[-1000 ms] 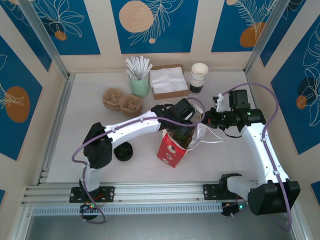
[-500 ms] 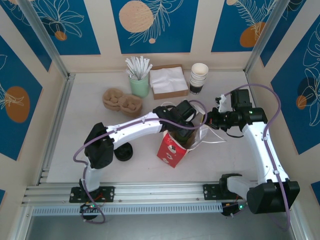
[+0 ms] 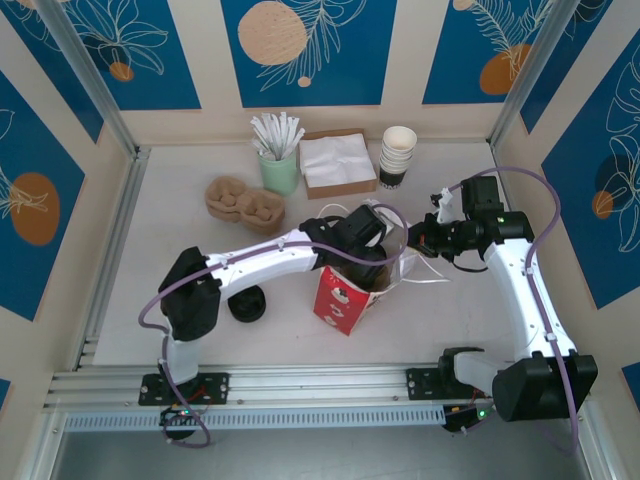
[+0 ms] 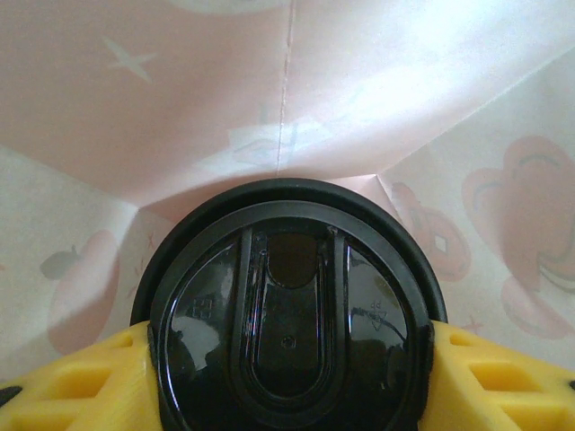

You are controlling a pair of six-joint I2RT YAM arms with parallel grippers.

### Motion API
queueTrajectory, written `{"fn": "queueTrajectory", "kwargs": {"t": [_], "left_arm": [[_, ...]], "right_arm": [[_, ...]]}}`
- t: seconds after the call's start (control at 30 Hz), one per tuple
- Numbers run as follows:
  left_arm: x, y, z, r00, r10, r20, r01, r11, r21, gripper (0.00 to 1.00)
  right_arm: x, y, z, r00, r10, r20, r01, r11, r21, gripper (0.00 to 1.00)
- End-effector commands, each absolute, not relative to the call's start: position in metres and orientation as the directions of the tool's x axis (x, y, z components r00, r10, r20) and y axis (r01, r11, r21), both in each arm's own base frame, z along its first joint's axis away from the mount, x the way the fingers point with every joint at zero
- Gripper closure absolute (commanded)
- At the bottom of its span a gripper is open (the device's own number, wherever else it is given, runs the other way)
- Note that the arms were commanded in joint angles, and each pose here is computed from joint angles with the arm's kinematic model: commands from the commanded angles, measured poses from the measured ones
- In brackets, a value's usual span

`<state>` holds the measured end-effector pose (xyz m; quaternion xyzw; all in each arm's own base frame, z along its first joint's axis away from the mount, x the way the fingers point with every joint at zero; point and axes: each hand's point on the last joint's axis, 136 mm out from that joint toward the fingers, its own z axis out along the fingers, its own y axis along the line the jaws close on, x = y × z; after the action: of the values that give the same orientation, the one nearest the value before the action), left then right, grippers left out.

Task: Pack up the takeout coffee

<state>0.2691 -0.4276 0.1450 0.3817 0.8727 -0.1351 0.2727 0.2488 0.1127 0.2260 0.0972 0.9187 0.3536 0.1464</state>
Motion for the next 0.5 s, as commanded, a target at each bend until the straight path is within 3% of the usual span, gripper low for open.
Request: {"fn": "queueTrajectory", "kwargs": {"t": [0.0, 0.47], "left_arm": [[0.238, -0.404, 0.095, -0.628, 0.664, -0.406, 0.740, 0.670, -0.050, 0.48], [0.228, -0.393, 0.068, -0.638, 0.684, -0.354, 0.745, 0.665, -0.058, 0.48]], "right_arm": [[0.241, 0.116, 0.228, -0.949, 0.281, -0.145, 0.105, 0.711, 0.695, 1.00], [0.249, 0.119, 0.229, -0.948, 0.281, -0.147, 0.098, 0.701, 0.707, 1.00]]}}
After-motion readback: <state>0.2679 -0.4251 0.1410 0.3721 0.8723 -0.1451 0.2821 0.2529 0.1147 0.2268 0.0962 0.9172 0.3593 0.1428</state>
